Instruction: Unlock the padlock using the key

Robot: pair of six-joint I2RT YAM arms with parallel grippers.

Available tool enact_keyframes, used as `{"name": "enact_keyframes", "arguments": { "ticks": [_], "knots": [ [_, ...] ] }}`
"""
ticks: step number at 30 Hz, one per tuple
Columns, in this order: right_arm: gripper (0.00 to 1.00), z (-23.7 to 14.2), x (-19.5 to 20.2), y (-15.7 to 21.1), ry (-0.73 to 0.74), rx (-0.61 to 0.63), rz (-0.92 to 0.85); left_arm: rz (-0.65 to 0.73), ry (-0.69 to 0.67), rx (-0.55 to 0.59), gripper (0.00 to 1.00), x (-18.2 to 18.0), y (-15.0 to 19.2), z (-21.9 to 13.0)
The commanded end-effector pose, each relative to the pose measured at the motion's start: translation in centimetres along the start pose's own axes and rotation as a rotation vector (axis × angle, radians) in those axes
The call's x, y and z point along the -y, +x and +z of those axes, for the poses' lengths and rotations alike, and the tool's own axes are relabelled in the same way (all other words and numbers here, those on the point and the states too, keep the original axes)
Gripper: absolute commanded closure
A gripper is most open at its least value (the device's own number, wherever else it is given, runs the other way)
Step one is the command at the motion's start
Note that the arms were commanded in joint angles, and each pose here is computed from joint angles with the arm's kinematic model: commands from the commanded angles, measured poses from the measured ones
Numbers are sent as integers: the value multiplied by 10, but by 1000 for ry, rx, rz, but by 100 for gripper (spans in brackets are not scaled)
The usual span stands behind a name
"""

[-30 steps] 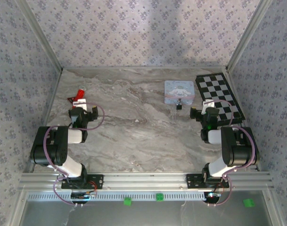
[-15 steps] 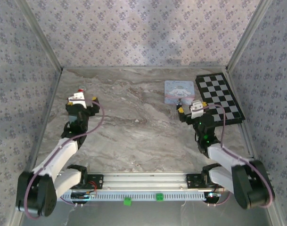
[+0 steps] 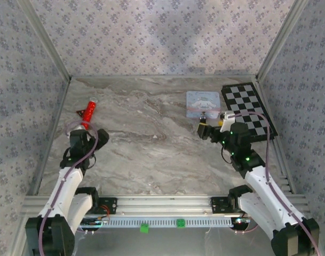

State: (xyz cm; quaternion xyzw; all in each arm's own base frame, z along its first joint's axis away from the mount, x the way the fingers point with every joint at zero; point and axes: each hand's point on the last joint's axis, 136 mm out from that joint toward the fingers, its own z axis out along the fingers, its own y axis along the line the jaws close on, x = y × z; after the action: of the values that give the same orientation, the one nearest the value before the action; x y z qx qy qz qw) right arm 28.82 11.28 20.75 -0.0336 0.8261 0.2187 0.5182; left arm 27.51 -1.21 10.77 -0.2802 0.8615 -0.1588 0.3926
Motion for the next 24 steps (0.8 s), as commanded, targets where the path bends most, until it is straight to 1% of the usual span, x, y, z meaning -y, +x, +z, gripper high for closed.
{"name": "enact_keyframes", "arguments": {
  "ticks": [1, 4, 7, 10, 13, 17, 20, 24],
  "knots": [
    [1, 0, -8, 33, -4, -167, 73, 132, 150, -109, 0, 40, 27, -5],
    [1, 10, -30, 55, -36, -295, 20, 279, 197, -146, 0, 63, 45, -6],
    [1, 18, -60, 85, -57, -410, -105, 418, 242, -153, 0, 85, 55, -6],
    [2, 22, -93, 117, -93, -525, -240, 474, 290, -133, 0, 96, 62, -6],
    [4, 15, -126, 153, -140, -633, -386, 483, 317, -91, 0, 99, 60, -14],
    [6, -3, -164, 187, -231, -701, -501, 463, 291, 8, 0, 90, 44, -28],
    [9, -14, -181, 208, -269, -735, -572, 441, 250, 75, 0, 79, 33, -38],
    [18, -21, -192, 232, -311, -807, -602, 415, 215, 146, 0, 67, 22, -49]
  ]
}}
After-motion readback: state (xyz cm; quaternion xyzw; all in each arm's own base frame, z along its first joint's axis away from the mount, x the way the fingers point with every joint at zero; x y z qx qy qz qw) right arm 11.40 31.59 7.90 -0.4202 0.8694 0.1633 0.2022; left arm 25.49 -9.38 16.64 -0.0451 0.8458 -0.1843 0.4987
